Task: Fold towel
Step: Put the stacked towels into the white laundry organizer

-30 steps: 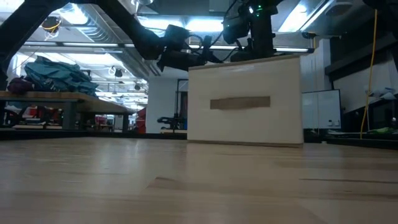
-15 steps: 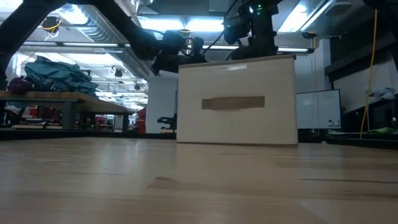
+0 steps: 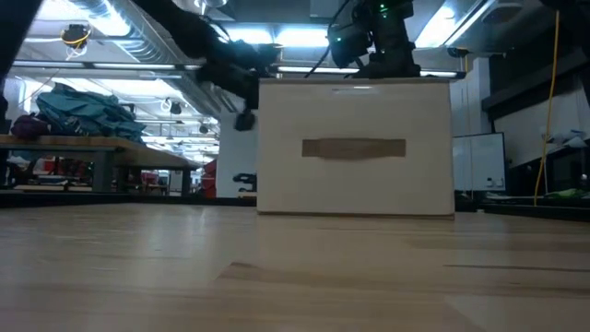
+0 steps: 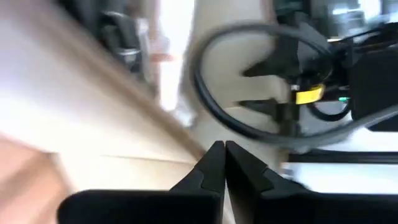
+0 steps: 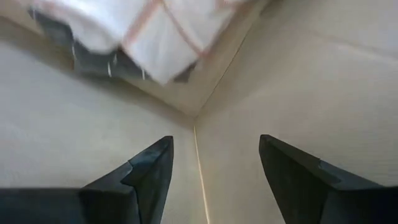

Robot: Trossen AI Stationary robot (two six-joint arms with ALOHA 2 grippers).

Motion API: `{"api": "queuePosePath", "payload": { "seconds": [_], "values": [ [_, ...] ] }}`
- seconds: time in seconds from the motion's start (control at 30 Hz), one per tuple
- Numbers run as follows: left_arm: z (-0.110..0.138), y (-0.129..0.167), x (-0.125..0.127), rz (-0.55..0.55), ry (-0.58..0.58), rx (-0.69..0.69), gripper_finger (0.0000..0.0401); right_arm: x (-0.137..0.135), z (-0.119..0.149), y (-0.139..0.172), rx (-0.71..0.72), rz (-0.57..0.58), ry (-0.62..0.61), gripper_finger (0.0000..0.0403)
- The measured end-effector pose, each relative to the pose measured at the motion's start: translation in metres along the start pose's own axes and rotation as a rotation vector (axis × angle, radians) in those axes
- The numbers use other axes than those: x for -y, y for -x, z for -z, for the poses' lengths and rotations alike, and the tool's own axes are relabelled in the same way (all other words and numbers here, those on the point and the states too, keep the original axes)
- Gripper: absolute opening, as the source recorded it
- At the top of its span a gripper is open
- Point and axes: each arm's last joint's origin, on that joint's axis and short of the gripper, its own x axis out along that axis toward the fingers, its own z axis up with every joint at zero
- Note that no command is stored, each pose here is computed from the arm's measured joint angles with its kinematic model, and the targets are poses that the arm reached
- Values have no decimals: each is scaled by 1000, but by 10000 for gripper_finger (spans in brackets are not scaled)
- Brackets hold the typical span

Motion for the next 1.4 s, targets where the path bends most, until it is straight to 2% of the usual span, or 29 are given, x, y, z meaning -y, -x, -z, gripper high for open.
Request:
{"api": "queuePosePath", "payload": {
  "seconds": [0.2,0.3,0.43,0.57,0.8,1.03,1.23,1.4],
  "values": [
    [25,41,13,-326,-111,0,6,-11,9,-7,-35,-8,39,241],
    [31,49,18,-415,-180,-11,4,-17,13,-7,-15,15,51,241],
    [31,54,26,-416,-214,36,2,-21,15,-5,58,58,27,241],
    [31,62,40,-409,-230,114,1,-24,16,1,133,37,10,241],
    [43,90,76,-354,-308,227,3,-20,10,40,388,-91,-26,241],
    [71,114,117,-278,-400,284,3,-13,-26,52,595,-232,-61,241],
    [95,132,140,-233,-428,298,3,-3,-55,36,602,-217,-78,241],
    [111,143,145,-241,-428,283,3,-3,-63,23,566,-155,21,241]
  ]
}}
